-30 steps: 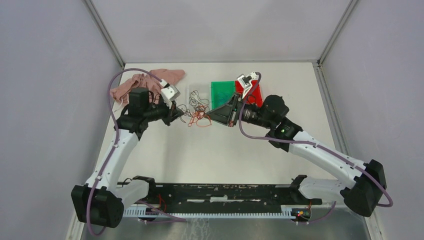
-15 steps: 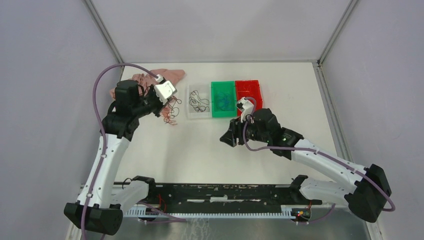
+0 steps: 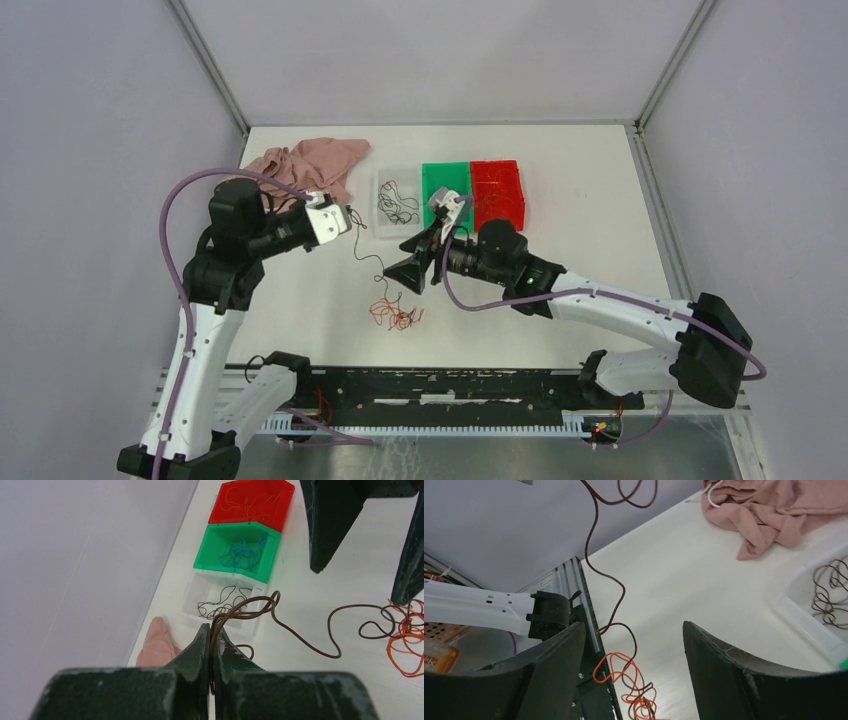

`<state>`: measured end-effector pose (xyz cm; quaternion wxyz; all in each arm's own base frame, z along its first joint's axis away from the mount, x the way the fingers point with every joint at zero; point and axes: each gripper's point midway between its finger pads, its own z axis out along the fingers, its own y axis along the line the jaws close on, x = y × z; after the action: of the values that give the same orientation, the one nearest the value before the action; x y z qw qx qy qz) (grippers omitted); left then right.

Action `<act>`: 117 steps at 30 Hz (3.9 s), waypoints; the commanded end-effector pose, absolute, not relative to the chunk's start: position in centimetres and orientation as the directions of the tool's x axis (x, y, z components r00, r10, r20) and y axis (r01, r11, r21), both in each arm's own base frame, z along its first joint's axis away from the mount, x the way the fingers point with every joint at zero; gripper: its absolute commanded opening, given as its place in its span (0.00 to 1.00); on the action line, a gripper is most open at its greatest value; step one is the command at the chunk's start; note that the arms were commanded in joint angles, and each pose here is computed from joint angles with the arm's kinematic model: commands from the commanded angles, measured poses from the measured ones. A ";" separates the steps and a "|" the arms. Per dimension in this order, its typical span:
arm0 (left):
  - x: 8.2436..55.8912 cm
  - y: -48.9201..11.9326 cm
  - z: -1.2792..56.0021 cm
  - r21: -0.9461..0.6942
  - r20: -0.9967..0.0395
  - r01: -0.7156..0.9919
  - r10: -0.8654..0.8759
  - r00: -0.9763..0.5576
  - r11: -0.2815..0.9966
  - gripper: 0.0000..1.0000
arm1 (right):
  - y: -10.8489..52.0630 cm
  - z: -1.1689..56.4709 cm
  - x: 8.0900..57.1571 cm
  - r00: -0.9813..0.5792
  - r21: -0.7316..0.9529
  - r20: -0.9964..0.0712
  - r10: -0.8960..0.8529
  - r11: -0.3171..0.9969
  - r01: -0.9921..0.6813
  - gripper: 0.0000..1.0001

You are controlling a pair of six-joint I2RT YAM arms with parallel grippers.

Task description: Untangle the cables

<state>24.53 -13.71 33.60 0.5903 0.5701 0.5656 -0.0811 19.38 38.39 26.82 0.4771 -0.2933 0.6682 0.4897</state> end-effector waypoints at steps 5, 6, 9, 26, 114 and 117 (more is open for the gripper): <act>23.5 -15.6 36.7 0.631 -0.752 0.718 0.458 0.474 0.292 0.03 | 42.0 33.6 17.6 -0.255 0.304 -0.933 0.255 0.172 -0.937 0.77; 23.4 -15.8 36.9 0.628 -0.755 0.722 0.450 0.476 0.290 0.03 | 42.3 33.7 17.7 -0.259 0.308 -0.929 0.264 0.164 -0.937 0.76; 22.9 -16.2 37.5 0.626 -0.760 0.728 0.428 0.489 0.280 0.03 | 43.2 33.8 18.1 -0.272 0.321 -0.923 0.271 0.155 -0.934 0.74; 20.8 -17.3 42.0 0.597 -0.797 0.750 0.319 0.514 0.285 0.03 | 45.4 31.2 23.5 -0.289 0.393 -0.904 0.315 0.345 -0.852 0.47; 30.5 -13.2 58.3 0.507 -0.798 0.395 0.244 0.551 0.766 0.03 | 36.0 15.1 20.8 -0.527 0.515 -0.832 0.173 0.593 -0.619 0.66; 32.2 -13.3 54.3 0.509 -0.824 0.414 0.288 0.487 0.755 0.03 | 35.6 17.1 20.9 -0.511 0.512 -0.838 0.191 0.598 -0.616 0.68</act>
<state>31.57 -13.29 56.95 0.8023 0.3273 0.4954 -0.0615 20.39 35.71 13.55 0.4499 -0.1456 0.7716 0.4254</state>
